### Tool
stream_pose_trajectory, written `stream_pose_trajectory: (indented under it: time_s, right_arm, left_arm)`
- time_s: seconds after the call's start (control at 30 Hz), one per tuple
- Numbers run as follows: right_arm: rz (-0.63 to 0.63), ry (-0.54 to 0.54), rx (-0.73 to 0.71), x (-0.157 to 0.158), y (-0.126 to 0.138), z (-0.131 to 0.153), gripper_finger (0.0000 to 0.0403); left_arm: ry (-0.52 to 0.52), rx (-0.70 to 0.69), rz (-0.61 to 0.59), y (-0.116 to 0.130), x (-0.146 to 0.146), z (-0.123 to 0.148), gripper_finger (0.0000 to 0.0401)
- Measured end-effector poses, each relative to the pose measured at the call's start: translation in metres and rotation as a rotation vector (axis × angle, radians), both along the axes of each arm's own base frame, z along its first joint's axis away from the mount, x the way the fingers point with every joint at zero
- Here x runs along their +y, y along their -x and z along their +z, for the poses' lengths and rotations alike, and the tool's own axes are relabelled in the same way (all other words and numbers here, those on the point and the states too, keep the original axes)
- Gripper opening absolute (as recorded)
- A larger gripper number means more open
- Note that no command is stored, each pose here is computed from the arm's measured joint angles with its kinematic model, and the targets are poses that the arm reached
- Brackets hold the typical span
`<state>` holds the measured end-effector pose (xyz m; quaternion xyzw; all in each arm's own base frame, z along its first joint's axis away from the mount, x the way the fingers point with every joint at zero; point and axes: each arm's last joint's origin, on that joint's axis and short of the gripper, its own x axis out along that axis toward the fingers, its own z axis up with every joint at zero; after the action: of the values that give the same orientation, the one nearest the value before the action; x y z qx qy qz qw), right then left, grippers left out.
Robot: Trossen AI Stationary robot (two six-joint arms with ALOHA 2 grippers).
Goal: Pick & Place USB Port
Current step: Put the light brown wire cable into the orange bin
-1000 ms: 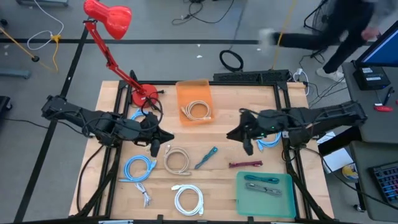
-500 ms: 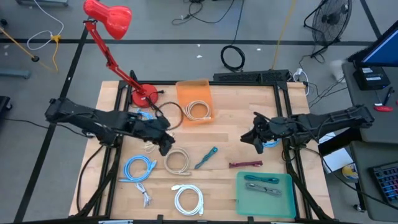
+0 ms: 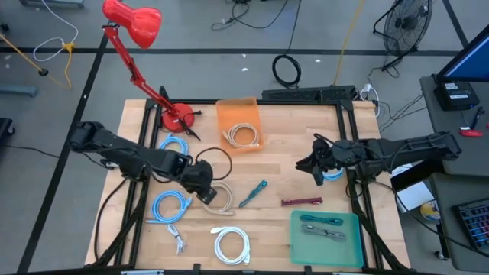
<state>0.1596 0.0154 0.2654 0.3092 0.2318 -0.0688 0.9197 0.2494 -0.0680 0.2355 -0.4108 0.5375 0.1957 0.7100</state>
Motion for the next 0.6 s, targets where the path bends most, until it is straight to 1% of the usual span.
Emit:
stream_pose_trajectory:
  time_s: [0.1, 0.17, 0.27, 0.43, 0.6]
  right_arm:
    - [-0.015, 0.017, -0.001, -0.004, 0.0, 0.0, 0.0084]
    - [-0.017, 0.03, -0.009, -0.006, -0.001, 0.001, 0.0084]
    - [-0.026, 0.036, -0.025, -0.008, -0.002, 0.002, 0.0084]
    - [-0.029, 0.075, -0.035, -0.011, -0.002, 0.003, 0.0084]
    - [-0.04, 0.073, -0.034, -0.013, -0.003, 0.003, 0.0084]
  left_arm:
    - [0.028, 0.104, 0.106, 0.009, -0.002, -0.002, 0.0152]
    - [0.06, 0.141, 0.14, 0.012, -0.005, -0.003, 0.0152]
    - [0.064, 0.141, 0.138, 0.012, -0.009, -0.003, 0.0152]
    - [0.002, 0.209, 0.145, 0.012, -0.003, -0.012, 0.0152]
    - [-0.017, 0.238, 0.102, -0.001, 0.003, -0.028, 0.0152]
